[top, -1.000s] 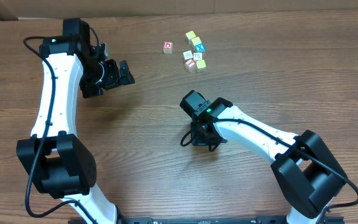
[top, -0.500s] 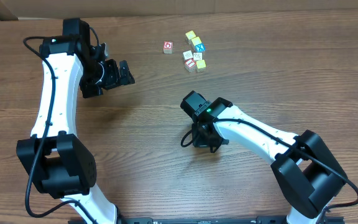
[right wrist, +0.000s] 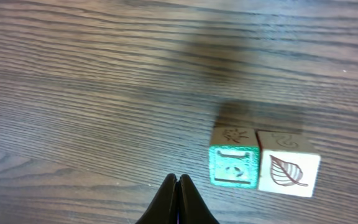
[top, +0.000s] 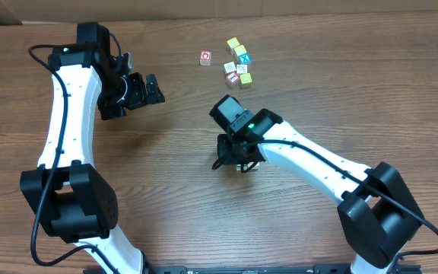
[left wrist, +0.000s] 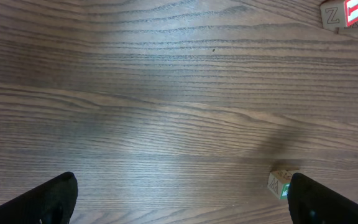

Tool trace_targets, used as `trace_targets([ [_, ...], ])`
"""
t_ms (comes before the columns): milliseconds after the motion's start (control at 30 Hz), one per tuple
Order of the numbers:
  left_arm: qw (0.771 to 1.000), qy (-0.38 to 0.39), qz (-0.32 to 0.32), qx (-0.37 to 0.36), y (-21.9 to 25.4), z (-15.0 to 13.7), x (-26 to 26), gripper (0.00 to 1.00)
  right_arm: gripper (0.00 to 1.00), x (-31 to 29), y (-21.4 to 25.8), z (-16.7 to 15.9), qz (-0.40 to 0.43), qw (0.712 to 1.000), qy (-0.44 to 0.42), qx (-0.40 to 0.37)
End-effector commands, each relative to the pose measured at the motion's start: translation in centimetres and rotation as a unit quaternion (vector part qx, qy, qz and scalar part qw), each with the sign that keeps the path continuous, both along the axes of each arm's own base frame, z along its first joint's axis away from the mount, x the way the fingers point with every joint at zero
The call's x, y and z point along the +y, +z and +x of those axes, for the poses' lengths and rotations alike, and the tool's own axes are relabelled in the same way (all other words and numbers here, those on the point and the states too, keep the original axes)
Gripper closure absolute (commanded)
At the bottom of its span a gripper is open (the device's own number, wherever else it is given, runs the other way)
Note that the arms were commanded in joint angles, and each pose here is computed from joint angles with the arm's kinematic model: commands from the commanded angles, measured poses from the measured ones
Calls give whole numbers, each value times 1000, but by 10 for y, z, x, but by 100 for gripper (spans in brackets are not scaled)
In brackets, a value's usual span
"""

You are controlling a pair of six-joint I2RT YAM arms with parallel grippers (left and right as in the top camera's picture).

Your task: Flip 5 blocks

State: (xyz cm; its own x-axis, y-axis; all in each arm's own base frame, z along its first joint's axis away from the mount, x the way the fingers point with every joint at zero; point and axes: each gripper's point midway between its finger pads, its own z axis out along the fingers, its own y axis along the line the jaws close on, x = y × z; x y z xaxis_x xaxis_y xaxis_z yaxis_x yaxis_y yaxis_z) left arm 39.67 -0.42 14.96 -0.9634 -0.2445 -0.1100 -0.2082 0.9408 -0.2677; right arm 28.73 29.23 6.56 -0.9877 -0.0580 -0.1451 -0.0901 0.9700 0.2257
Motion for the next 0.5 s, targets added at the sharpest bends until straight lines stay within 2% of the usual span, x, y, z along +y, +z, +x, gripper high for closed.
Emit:
trace_targets([
  [0,1000,5,0,-12,8,6,0,0,96,14,16,1,-5,999,18,-46],
  [267,1000,5,0,-12,8,6,0,0,96,31,-4,-6,-51,994,45,-89],
  [467,1000,5,0,-12,8,6,0,0,96,19,-23,6,-104,988,35,-112],
])
